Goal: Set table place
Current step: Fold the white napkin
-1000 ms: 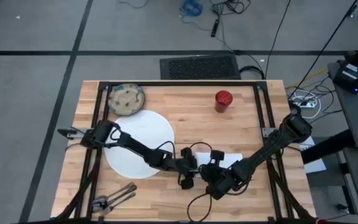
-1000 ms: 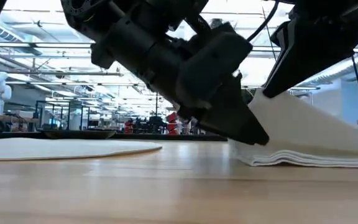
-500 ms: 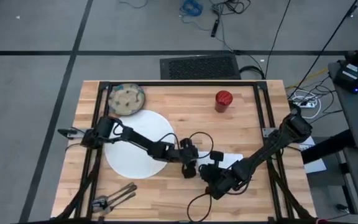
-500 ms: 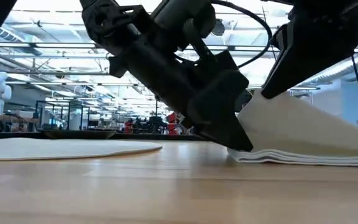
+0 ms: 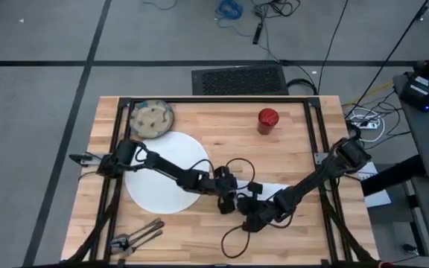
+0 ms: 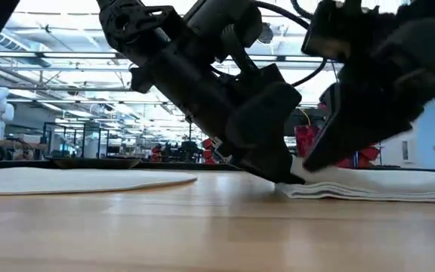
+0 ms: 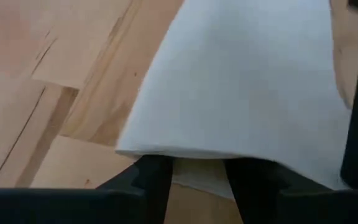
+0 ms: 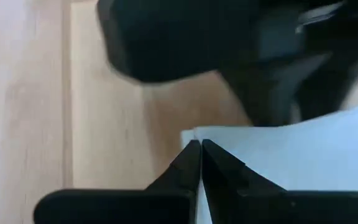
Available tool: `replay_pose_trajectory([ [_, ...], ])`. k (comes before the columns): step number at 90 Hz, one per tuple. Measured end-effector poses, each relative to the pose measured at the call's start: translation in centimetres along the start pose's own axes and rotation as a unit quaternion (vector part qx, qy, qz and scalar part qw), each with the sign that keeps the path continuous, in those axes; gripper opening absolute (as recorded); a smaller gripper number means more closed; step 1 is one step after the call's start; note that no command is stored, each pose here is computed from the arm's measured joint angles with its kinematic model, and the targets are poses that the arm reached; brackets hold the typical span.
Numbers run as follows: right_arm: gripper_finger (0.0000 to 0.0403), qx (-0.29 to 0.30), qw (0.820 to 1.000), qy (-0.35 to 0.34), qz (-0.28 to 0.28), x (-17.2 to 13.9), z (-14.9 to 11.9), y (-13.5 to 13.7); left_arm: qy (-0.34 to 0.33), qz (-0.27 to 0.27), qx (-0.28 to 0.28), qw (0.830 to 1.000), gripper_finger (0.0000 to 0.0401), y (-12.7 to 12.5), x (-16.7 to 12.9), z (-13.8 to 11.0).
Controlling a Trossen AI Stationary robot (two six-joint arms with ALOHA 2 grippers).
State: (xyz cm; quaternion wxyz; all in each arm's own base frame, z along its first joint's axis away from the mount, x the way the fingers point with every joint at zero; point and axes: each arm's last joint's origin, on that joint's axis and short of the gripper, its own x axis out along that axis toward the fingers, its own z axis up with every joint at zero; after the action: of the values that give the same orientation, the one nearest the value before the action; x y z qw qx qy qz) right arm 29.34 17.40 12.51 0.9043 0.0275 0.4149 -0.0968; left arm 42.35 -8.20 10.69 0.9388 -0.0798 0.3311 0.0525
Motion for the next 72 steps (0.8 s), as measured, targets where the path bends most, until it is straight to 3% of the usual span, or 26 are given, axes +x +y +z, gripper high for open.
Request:
replay_pose_trajectory([
  [31, 0.0, 0.001, 1.0, -0.023, 0.014, 0.3, 0.3, 0.4, 0.006, -0.002, 0.001, 1.0, 0.0132, 0.0, 0.0, -0.1],
  [72, 0.0, 0.012, 0.999, -0.038, -0.012, 2.2, -0.3, 0.5, 0.008, -0.002, 0.002, 1.0, 0.0132, 0.0, 0.0, -0.1],
])
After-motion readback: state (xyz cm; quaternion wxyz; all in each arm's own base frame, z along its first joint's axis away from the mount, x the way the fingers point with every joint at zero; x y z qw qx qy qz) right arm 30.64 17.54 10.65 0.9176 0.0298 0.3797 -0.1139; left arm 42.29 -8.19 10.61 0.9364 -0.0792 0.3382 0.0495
